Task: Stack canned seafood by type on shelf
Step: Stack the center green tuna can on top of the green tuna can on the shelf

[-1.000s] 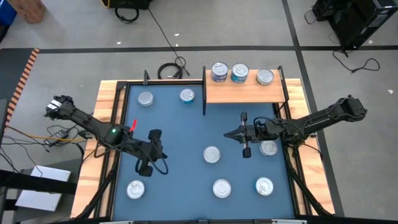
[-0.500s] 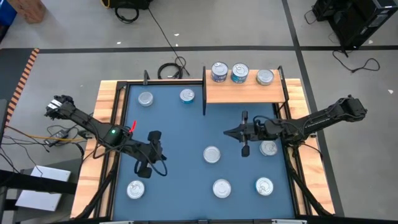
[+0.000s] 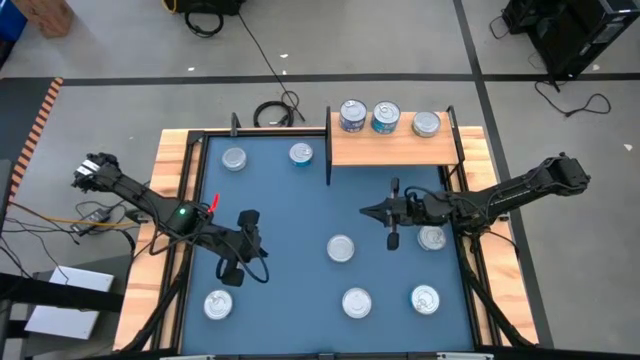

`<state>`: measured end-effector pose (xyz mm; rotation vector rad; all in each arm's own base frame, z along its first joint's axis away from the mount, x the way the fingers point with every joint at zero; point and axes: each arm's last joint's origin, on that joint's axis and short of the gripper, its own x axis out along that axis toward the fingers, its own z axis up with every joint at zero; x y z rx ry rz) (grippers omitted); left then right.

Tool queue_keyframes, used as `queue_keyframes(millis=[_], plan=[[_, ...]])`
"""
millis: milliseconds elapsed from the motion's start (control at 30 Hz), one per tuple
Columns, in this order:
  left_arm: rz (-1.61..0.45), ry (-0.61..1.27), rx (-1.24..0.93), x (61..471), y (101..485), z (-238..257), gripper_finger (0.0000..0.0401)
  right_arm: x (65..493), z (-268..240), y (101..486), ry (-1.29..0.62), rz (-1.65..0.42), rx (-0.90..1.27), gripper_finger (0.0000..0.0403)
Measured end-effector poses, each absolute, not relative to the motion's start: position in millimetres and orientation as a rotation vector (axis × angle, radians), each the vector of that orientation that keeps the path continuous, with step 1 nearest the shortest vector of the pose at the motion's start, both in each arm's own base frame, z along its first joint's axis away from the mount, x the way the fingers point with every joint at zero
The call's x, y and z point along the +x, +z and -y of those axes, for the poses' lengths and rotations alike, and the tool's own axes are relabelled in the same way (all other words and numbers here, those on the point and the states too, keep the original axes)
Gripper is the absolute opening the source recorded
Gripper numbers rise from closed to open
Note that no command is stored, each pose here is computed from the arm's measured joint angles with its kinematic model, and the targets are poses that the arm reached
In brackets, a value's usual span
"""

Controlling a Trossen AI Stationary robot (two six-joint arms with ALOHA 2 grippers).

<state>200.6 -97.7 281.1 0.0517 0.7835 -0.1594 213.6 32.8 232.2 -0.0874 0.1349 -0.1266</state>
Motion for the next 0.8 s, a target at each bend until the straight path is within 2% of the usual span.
queue_keyframes(millis=[233,500,800], plan=[[-0.816,-0.162,0.059,205.2,274.6,100.4,0.0001,213.6,-32.8,232.1,-0.128,-0.134,-0.057,0.0008],[-0.967,-0.319,0.076,219.5,248.3,113.3,0.0001,213.6,-33.2,232.1,-0.11,-0.138,-0.134,0.0009],[-1.106,-0.377,0.115,216.1,230.2,125.5,0.0001,212.5,-39.7,232.2,-0.077,-0.135,-0.145,0.0009]])
